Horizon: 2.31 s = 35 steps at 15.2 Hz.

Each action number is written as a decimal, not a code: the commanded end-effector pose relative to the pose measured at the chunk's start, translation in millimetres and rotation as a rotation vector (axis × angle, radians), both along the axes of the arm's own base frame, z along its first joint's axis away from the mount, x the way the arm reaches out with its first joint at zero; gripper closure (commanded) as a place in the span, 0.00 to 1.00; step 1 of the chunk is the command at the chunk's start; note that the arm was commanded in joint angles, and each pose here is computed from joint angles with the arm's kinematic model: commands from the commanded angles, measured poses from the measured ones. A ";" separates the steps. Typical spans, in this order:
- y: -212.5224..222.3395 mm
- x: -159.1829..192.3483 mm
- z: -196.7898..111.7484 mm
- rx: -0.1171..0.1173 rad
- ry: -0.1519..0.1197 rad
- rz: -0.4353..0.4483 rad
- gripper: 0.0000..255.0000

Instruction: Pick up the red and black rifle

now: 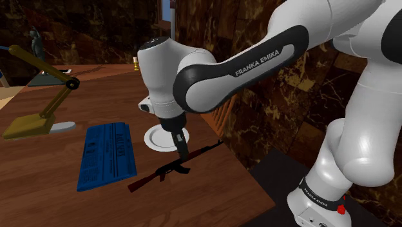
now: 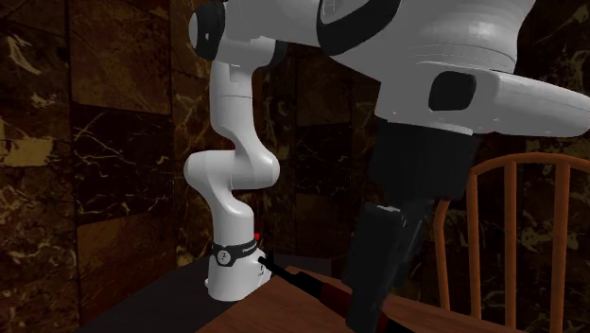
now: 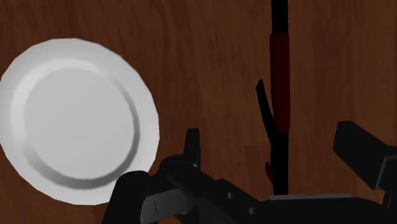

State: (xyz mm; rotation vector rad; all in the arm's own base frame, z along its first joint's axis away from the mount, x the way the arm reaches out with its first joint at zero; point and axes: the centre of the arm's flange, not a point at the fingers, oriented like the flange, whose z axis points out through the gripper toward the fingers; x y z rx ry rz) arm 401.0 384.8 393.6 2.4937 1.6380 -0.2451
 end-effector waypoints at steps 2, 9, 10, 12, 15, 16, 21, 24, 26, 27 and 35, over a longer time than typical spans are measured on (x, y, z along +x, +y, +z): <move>22.8 -13.9 -18.3 -0.023 0.021 0.097 0.00; 22.8 -13.9 -58.3 -0.023 0.021 0.097 0.00; 22.8 -13.9 -58.3 -0.023 0.021 0.097 0.00; 22.5 -14.9 -58.6 -0.023 0.021 0.097 1.00; 22.8 -14.4 -58.8 -0.023 0.021 0.097 1.00; 22.8 -14.4 -58.8 -0.023 0.021 0.097 1.00; 22.8 -13.9 -58.3 -0.023 0.021 0.097 1.00; 22.8 -13.9 -42.5 -0.023 0.021 0.097 1.00; 22.8 -13.9 -31.9 -0.023 0.021 0.097 1.00; 22.8 -13.9 -26.6 -0.023 0.021 0.097 1.00; 22.8 -13.9 15.6 -0.023 0.021 0.097 1.00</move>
